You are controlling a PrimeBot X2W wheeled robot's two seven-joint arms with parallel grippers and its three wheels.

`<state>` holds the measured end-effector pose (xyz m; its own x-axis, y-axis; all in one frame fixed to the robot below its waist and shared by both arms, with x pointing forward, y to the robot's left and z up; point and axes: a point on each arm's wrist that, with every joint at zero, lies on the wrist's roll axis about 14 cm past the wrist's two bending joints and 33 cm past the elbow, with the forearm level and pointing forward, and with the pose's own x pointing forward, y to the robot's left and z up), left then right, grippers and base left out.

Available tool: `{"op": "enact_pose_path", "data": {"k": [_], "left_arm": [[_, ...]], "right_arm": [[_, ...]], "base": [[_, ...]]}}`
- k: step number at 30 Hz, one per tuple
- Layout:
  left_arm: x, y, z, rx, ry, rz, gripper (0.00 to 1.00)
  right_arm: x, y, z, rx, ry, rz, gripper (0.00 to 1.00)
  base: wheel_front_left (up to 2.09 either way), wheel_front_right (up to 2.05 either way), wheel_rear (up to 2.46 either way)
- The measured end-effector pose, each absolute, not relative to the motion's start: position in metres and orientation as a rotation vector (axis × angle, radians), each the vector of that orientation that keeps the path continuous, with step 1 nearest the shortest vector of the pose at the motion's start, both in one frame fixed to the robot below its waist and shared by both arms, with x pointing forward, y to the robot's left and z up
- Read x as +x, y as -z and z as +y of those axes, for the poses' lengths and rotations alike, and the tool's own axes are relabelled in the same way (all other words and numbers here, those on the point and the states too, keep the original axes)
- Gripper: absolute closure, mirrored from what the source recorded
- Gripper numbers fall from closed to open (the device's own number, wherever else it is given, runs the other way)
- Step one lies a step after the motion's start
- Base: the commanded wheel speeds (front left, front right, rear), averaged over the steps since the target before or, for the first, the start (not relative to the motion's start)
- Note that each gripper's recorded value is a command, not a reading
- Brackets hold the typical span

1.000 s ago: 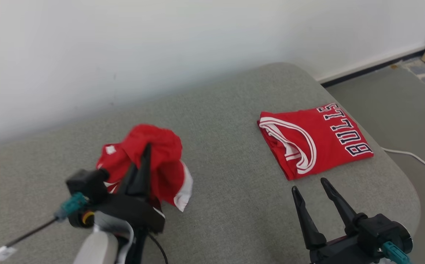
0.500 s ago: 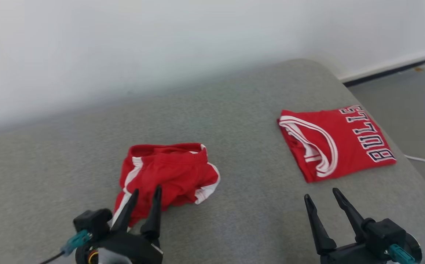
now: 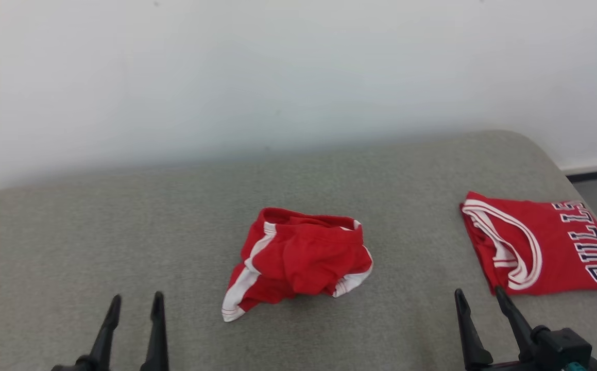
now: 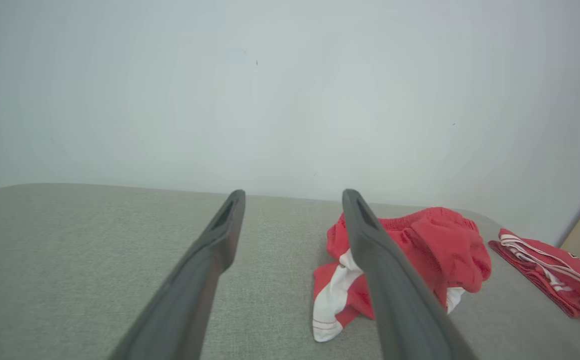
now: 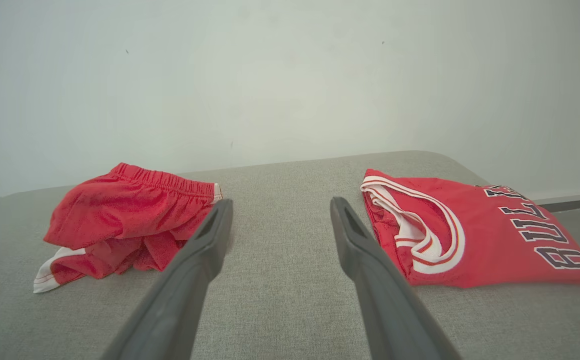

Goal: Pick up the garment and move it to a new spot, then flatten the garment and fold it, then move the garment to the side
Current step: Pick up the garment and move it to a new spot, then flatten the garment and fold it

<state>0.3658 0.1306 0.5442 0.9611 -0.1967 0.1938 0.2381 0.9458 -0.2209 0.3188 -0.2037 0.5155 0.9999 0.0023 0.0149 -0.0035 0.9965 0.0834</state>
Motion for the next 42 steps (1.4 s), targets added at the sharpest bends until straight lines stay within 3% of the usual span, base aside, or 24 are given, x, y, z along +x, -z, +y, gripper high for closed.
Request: {"op": "enact_pose_path", "data": {"k": [17, 42], "left_arm": [[0.292, -0.490, 0.204, -0.141, -0.019, -0.050, 0.00], [0.294, -0.484, 0.195, -0.147, 0.000, -0.028, 0.00]], "right_arm": [[0.320, -0.509, -0.165, 0.062, -0.133, -0.020, 0.00], [0.319, -0.504, -0.167, 0.073, -0.121, 0.004, 0.00]], "base": [[0.00, 0.00, 0.00], [0.00, 0.00, 0.00]]}}
